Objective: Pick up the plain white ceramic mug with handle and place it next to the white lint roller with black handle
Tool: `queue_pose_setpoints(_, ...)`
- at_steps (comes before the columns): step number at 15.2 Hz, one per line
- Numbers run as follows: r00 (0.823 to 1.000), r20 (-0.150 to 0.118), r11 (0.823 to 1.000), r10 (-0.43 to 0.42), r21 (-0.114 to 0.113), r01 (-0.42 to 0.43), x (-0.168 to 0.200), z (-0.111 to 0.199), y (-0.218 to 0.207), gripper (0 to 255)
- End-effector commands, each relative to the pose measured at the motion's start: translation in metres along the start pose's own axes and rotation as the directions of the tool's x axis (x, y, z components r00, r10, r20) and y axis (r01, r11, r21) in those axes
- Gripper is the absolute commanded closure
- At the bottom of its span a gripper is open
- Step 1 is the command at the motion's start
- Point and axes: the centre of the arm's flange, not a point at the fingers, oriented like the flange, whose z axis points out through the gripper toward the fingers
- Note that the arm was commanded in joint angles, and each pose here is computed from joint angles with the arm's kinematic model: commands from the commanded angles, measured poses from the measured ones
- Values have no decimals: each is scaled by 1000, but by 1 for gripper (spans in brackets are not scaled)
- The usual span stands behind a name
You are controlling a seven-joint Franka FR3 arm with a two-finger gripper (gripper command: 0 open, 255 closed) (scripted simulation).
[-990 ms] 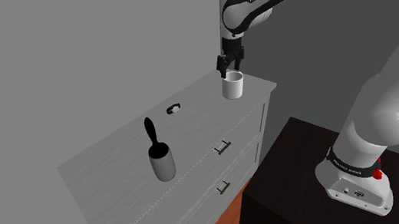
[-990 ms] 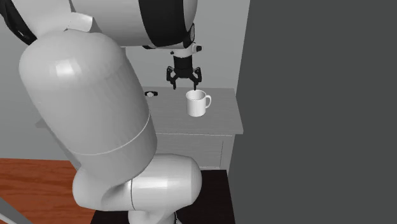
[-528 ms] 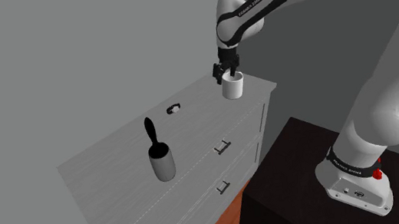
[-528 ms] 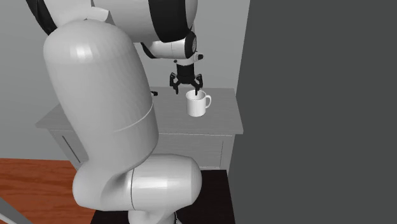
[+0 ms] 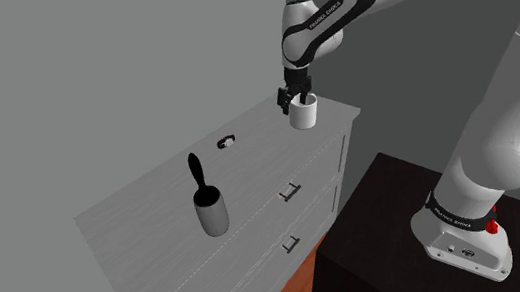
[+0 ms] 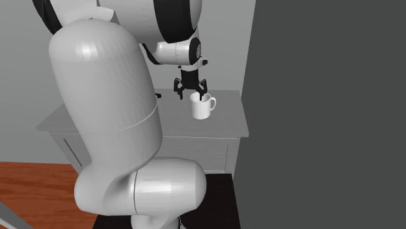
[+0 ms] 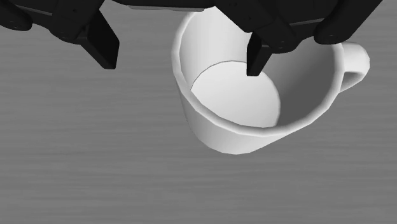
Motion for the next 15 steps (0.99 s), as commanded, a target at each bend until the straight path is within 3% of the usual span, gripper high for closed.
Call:
queue_pose_setpoints(1,1000,0,1000,0,0,0,0,0,0,0)
queue_pose_setpoints(2,1000,0,1000,0,0,0,0,0,0,0)
queue_pose_setpoints(3,1000,0,1000,0,0,0,0,0,0,255)
queue_pose_setpoints(12,1000,0,1000,0,0,0,0,0,0,255)
queue_pose_setpoints(15,1000,0,1000,0,0,0,1,-16,0,255)
